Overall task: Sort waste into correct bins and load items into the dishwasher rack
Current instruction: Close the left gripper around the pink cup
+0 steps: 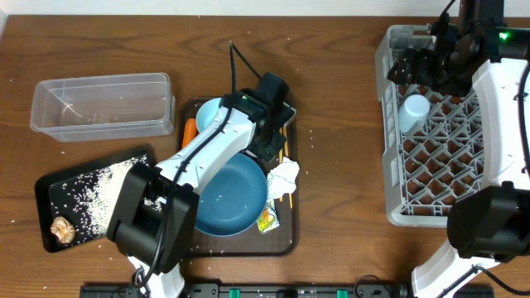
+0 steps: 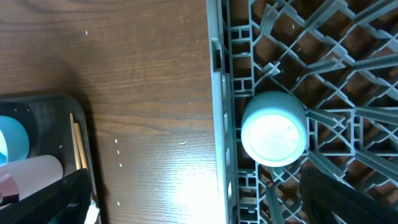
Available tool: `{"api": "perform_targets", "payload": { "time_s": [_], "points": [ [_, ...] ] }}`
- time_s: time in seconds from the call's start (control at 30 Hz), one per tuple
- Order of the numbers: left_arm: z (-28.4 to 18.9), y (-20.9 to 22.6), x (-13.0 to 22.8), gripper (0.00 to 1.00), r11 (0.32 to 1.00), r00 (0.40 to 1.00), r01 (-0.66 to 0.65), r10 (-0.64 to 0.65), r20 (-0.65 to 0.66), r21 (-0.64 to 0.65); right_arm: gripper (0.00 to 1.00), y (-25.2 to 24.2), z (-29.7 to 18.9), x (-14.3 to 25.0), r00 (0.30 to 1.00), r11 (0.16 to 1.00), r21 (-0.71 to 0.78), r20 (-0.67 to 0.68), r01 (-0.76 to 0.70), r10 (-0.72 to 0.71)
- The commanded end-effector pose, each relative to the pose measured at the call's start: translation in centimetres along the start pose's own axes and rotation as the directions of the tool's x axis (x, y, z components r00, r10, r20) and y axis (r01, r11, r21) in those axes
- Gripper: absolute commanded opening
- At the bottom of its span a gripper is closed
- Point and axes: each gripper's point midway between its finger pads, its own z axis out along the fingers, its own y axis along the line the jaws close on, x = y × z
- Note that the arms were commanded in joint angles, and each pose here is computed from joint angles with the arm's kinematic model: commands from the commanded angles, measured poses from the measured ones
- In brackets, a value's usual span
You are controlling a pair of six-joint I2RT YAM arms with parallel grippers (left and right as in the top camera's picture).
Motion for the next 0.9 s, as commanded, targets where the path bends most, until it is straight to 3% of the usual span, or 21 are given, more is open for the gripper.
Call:
{"api": "perform_targets", "payload": {
  "time_s": [0.0,0.27,0.37,0.53,0.77,0.87],
  "points": [
    [0.6,0.3,0.5,0.12,1.0,1.0,0.005,-0.006,-0.024,-0.017,0.99,0.4,-0.5,-0.3,1.0,1.0,-0.001,0.016,0.023,-0.023],
    [1.7,0.4,0.2,0.12,1.0,1.0,0.005,-0.006,-0.022,-0.017,0.99,0.4,-0.5,-0.3,1.0,1.0,-0.001,0.016,0.024,-0.024],
    [1.9,0.4,0.3,0.06,1.0,1.0,0.006,-0.006,-0.029,-0.017,0.99,0.4,-0.5,-0.2,0.999,0.999,-0.001,0.013,0.034,-0.034],
    [1.7,0.4,0.1,0.06,1.0,1.0,0.014,-0.015,-0.02,-0.018,0.99,0.4,-0.5,-0.2,0.999,0.999,-0.001,0.012,0.037,-0.037],
    [-2.8,0.4,-2.3,0.06,0.997,0.994,0.078,-0.076,0.084,-0.021,0.99,0.4,-0.5,-0.2,0.999,0.999,-0.002,0.012,0.037,-0.037],
    [-5.4,-0.5,-3.3,0.06,0.996,0.985,0.08,-0.085,0.151,0.042,0.99,0.8,-0.5,-0.1,0.999,0.998,-0.024,0.012,0.053,-0.053]
  ]
}}
